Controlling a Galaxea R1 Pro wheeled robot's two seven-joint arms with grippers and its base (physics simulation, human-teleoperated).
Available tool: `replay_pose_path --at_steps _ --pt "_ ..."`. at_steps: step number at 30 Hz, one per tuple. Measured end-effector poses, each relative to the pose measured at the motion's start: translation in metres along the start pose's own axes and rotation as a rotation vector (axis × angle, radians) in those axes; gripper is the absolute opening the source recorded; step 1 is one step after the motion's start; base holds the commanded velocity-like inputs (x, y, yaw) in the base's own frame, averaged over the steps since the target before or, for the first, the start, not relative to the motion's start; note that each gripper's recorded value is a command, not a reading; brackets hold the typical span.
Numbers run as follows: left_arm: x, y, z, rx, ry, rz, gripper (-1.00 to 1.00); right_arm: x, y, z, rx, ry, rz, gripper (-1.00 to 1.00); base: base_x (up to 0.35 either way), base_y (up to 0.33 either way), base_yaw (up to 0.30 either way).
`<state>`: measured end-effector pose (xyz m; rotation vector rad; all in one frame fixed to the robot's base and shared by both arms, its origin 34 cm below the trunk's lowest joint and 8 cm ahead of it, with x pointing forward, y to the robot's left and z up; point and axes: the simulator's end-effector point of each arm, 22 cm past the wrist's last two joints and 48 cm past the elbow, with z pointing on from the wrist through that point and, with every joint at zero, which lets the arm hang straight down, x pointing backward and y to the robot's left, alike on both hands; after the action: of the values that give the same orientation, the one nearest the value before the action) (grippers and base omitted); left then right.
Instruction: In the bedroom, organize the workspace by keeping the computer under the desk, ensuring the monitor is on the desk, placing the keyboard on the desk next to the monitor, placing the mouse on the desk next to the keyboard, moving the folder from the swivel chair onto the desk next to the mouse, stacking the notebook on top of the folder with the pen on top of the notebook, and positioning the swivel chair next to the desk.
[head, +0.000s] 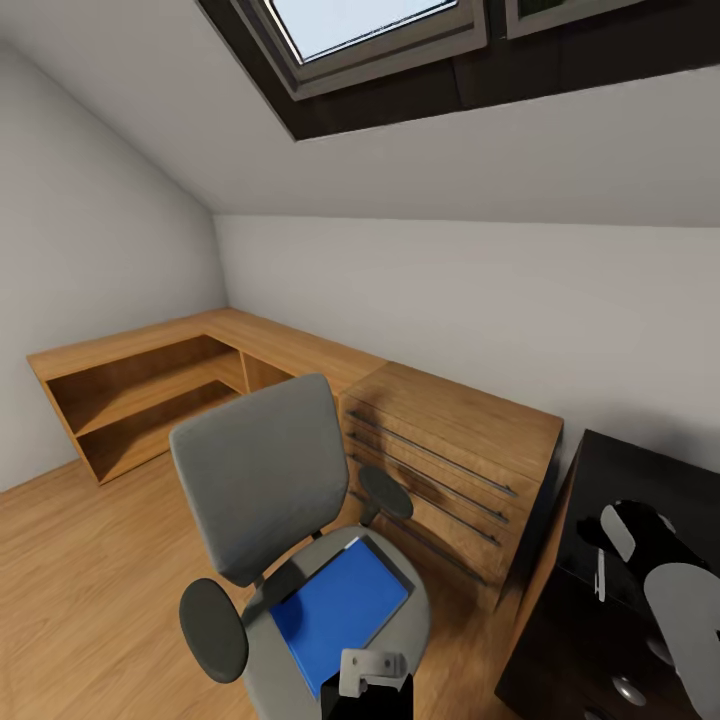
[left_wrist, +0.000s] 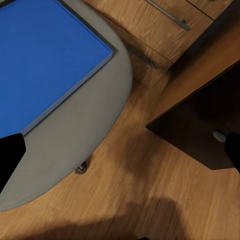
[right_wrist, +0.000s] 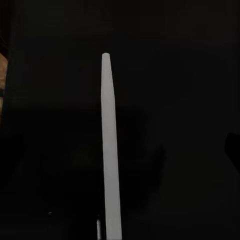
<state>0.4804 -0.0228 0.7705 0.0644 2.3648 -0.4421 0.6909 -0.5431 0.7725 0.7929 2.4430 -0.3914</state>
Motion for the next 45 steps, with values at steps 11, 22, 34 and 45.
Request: replay_pose_path --at_steps 11,22,34,45 --pt "0.002 0.0 0.001 0.0 0.005 0.001 1.0 -0.025 -0.002 -0.02 -0.015 -0.035 -0.01 1.0 0.0 0.0 0.0" --pt "0.003 0.0 0.001 -0.001 0.006 0.003 1.0 0.003 0.009 -0.051 -0.06 -0.051 -0.073 1.0 0.0 0.0 0.0" --pt "0.003 0.001 0.001 -0.003 0.006 0.002 1.0 0.03 0.048 -0.076 -0.13 -0.065 -0.089 1.0 0.0 0.0 0.0" --pt "0.003 0.001 0.001 -0.003 0.006 0.002 1.0 0.03 0.07 -0.089 -0.171 -0.085 -0.076 1.0 0.0 0.0 0.0"
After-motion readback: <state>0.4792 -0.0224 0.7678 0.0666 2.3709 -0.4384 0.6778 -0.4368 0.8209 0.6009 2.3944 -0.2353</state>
